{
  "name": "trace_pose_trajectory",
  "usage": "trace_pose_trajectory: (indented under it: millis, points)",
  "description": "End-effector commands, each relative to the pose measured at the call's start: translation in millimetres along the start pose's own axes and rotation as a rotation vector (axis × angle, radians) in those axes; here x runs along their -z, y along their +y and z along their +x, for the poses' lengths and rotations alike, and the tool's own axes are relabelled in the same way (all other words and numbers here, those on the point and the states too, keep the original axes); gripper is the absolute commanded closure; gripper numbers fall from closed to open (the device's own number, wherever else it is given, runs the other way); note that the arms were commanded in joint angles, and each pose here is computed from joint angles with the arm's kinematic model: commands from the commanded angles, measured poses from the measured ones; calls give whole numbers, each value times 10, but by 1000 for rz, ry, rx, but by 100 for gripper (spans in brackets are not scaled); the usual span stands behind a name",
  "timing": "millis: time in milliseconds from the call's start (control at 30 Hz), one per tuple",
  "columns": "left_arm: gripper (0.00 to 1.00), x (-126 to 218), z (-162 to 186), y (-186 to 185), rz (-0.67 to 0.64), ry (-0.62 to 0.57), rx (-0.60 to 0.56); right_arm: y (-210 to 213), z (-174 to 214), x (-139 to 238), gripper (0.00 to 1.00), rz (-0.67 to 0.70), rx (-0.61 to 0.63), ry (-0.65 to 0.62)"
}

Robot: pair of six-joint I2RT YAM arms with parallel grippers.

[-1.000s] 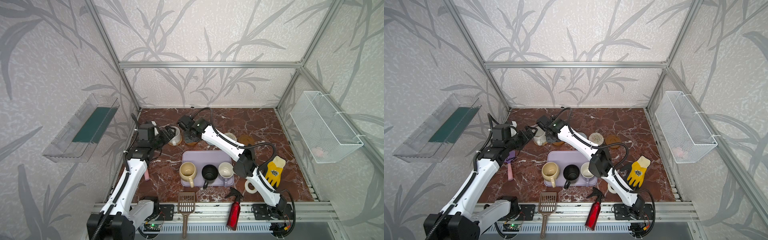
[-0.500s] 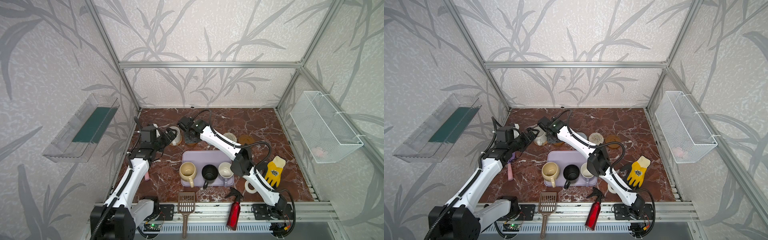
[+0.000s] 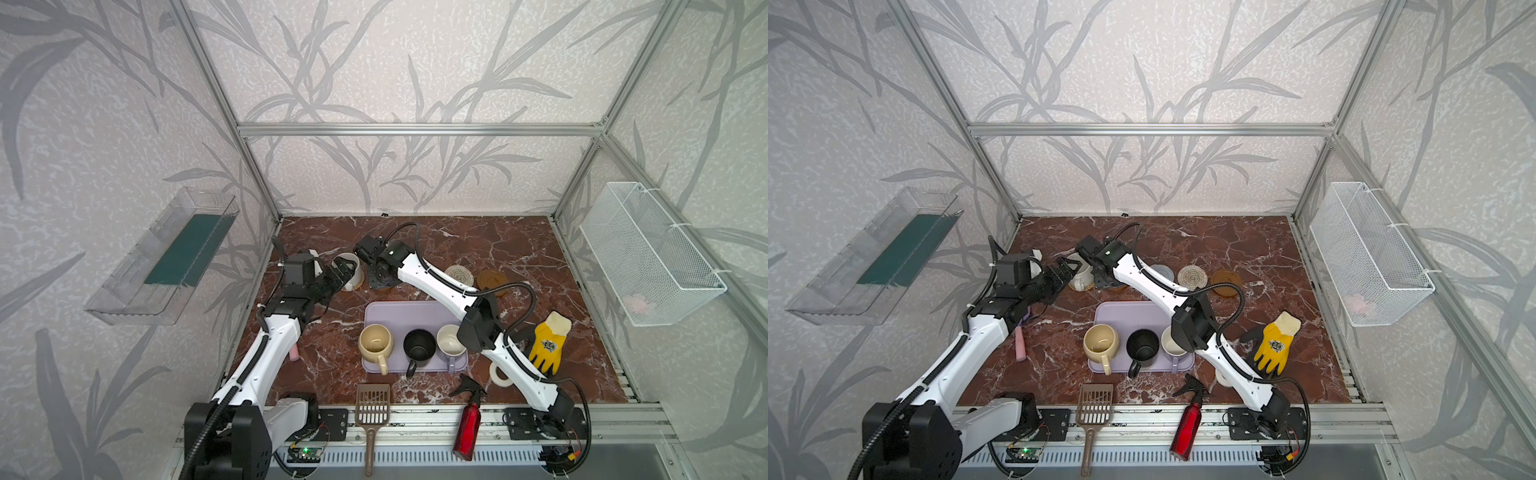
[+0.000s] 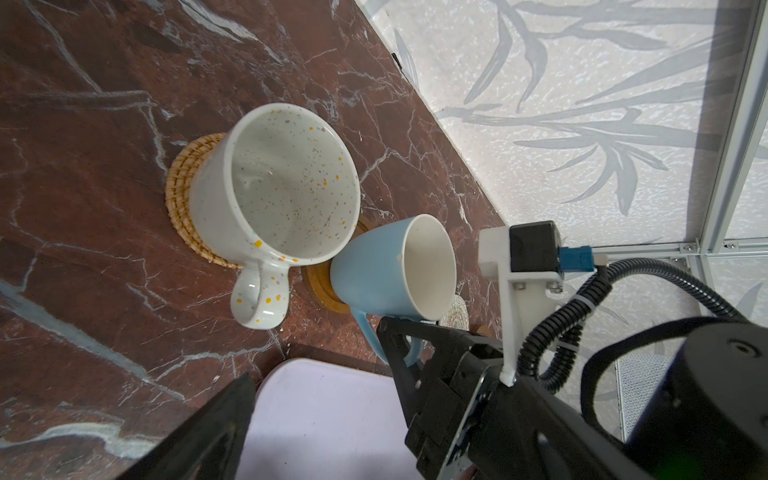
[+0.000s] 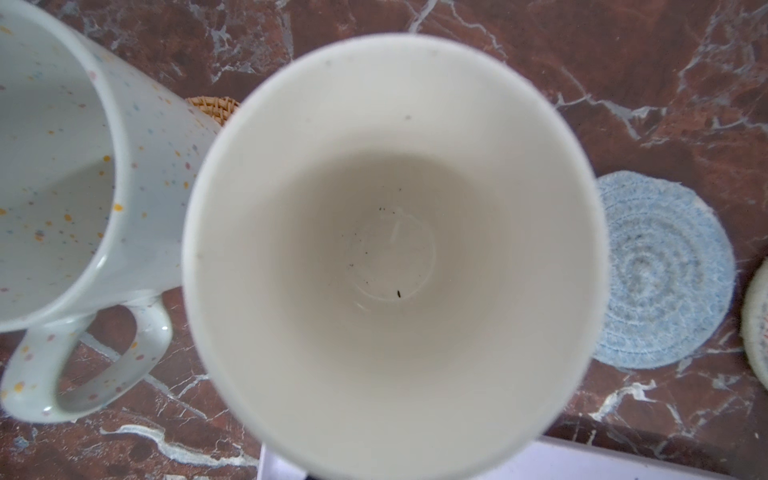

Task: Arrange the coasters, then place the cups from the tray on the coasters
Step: 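Lower the light blue mug onto the wooden coaster beside the speckled mug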

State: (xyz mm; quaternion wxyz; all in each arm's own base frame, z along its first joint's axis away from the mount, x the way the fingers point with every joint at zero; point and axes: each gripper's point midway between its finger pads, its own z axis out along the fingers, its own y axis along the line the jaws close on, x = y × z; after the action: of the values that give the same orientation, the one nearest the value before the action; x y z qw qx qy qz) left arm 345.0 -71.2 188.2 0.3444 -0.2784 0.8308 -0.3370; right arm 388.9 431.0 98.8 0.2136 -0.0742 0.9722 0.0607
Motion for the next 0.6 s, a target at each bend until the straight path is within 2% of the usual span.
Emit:
trace_pose_trajectory:
  millis: [0, 267, 367, 500, 567]
  points:
    - [1, -7, -36, -17, 12, -14, 5, 65, -190, 105, 100, -40, -21, -59]
    - [1, -25, -34, -16, 18, -13, 12, 56, -155, 60, 100, -33, -21, -47]
    - [1, -33, -28, -14, 23, -11, 20, 54, -146, 48, 94, -32, -20, -44]
    - [1, -38, -12, -5, 22, -7, 22, 51, -135, 17, 93, -31, -22, -38]
    - [1, -34, -13, -5, 22, -7, 21, 52, -133, 14, 89, -31, -21, -37]
